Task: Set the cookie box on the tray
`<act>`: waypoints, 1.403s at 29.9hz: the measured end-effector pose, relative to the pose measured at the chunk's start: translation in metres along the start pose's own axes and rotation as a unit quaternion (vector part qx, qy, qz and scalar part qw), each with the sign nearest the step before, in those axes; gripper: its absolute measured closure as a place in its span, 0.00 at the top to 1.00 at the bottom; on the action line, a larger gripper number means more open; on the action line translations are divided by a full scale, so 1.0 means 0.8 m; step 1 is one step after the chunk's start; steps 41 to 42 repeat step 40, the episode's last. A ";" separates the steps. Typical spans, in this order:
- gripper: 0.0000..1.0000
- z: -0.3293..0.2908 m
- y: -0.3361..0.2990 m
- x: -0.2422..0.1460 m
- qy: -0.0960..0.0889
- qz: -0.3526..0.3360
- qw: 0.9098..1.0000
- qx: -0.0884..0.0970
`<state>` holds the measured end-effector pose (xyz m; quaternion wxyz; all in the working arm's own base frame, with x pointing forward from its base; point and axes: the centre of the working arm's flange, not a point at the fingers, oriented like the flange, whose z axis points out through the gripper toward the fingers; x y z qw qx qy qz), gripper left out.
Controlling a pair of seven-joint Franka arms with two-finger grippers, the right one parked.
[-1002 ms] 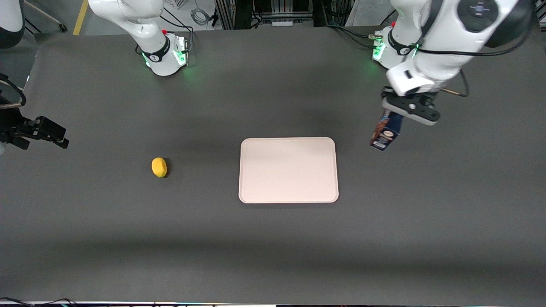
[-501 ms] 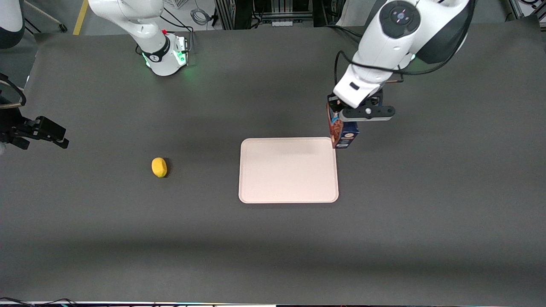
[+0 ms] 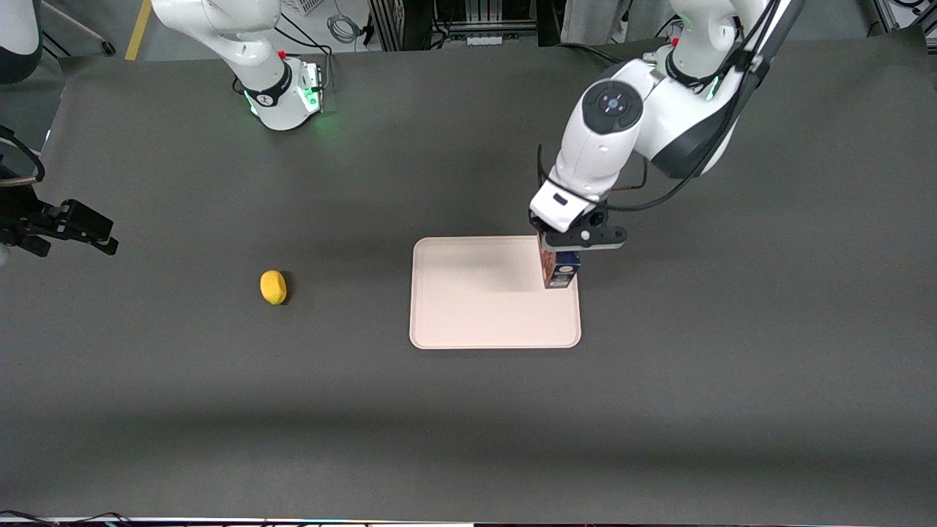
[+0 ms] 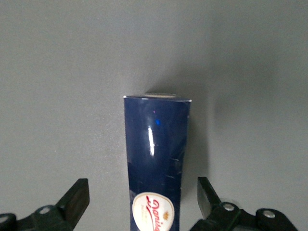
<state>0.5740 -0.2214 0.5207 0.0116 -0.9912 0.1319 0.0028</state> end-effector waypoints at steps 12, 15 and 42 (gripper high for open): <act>1.00 -0.058 -0.160 -0.048 0.013 -0.049 0.999 0.015; 1.00 -0.060 -0.167 -0.062 0.019 -0.057 0.998 0.018; 1.00 -0.039 -0.200 -0.102 0.049 -0.056 0.997 -0.016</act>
